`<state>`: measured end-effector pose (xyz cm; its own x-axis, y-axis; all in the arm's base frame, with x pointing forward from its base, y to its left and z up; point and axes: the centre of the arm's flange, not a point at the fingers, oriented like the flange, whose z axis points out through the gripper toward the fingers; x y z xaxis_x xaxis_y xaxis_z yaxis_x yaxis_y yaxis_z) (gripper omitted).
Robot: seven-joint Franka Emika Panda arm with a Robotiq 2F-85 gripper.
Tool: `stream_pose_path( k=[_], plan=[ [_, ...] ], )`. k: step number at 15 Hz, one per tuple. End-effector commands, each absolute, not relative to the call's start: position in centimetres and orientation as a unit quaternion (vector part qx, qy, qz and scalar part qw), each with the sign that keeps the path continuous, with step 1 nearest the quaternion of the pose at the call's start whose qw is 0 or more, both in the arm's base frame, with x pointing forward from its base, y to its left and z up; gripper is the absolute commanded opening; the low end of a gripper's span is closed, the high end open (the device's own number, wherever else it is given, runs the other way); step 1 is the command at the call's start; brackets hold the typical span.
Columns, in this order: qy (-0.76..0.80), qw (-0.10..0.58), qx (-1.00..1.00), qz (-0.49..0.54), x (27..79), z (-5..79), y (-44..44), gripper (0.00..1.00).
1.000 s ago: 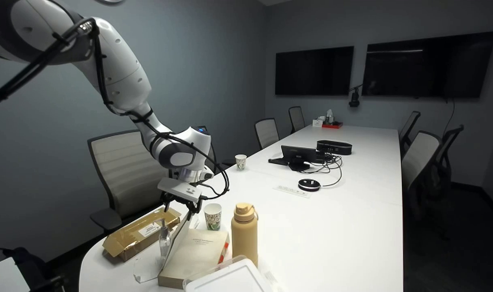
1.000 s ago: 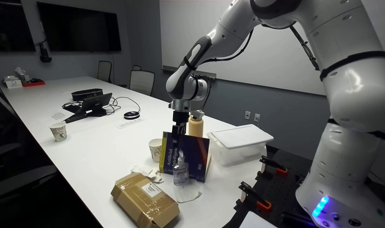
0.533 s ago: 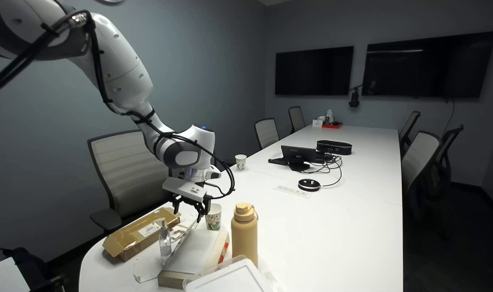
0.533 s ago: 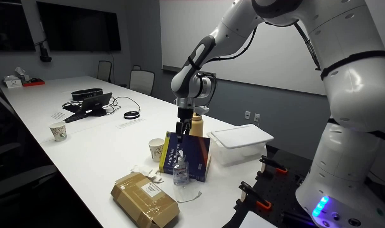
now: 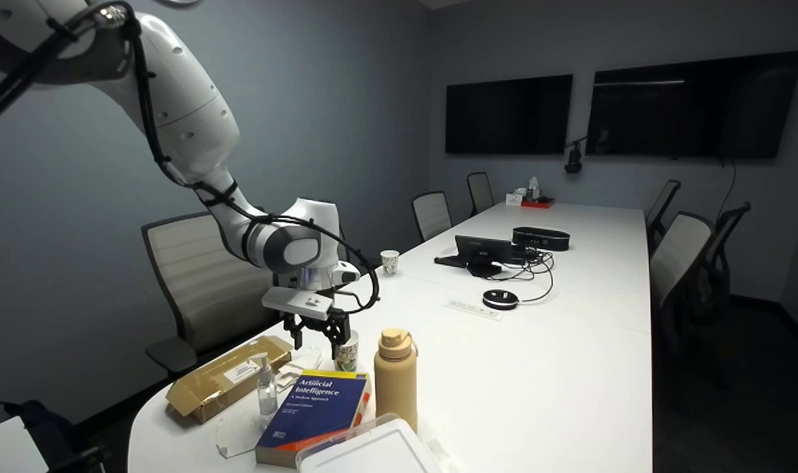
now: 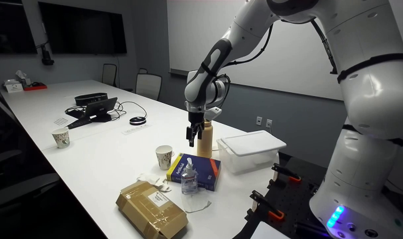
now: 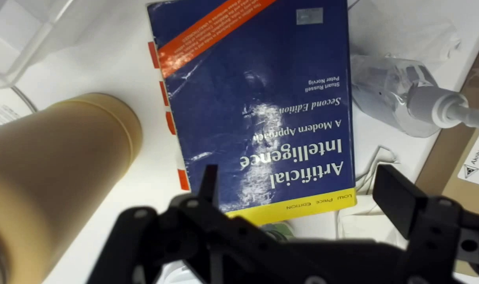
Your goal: Open the book
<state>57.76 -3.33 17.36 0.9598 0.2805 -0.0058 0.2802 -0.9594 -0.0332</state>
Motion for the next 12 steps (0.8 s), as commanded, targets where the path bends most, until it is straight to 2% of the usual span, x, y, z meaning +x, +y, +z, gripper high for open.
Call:
stream_pose_path(
  k=[1, 6, 12],
  plan=[
    [-0.128, -0.028, -0.991, -0.006, 56.0, 19.1, -2.2, 1.00],
    [-0.131, -0.057, -0.990, 0.005, 55.1, 20.0, -1.4, 1.00],
    [-0.151, -0.045, -0.987, 0.017, 53.8, 21.1, -0.7, 1.00]
  ],
)
